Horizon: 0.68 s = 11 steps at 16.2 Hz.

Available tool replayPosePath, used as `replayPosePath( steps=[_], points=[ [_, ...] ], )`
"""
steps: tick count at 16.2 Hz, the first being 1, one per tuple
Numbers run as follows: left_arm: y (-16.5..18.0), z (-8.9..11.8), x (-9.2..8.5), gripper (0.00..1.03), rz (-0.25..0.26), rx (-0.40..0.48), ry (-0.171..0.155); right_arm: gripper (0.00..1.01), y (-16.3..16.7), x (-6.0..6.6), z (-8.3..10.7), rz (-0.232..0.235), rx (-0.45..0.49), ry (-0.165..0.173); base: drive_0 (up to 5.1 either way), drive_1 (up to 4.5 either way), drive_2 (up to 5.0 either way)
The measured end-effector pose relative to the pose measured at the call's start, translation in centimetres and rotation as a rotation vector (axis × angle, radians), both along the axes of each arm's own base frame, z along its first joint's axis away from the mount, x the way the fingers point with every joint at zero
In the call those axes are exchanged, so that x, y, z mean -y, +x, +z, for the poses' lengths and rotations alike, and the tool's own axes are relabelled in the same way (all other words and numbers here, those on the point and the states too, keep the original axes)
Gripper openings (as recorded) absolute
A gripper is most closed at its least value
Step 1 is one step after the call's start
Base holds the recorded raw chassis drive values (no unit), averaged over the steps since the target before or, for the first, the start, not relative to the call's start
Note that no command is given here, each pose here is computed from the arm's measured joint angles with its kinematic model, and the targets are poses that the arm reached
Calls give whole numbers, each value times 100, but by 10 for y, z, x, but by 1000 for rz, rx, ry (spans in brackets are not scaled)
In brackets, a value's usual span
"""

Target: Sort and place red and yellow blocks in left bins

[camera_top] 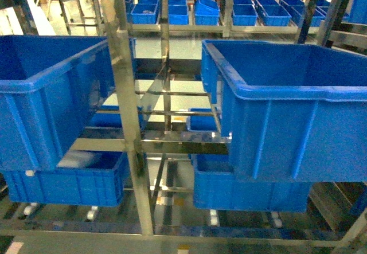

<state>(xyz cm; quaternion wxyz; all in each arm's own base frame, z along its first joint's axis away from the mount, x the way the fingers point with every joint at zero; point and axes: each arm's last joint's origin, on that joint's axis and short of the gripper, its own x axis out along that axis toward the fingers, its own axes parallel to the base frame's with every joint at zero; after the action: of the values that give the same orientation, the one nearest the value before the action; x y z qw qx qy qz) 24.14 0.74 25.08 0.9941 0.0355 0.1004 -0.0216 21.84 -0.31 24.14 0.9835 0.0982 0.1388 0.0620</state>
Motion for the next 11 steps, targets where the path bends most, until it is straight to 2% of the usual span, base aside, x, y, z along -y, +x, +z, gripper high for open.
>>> replayPosePath(
  steps=[3,5,7,8,11],
  points=[
    [0,0,-1,27,7,1,0,28,0,0,0,-1,-1,0,-490,352,95],
    [0,0,0,27,3,3,0,28,0,0,0,-1,-3,0,0,0,0],
    [0,0,-3,27,23,3,2,28,1,-1,0,6,-2,0,0,0,0],
    [0,0,-1,27,8,2,0,28,1,-1,-1,5,-7,0,0,0,0],
    [0,0,-1,27,7,-1,0,28,1,-1,0,5,1,0,0,0,0]
  ],
)
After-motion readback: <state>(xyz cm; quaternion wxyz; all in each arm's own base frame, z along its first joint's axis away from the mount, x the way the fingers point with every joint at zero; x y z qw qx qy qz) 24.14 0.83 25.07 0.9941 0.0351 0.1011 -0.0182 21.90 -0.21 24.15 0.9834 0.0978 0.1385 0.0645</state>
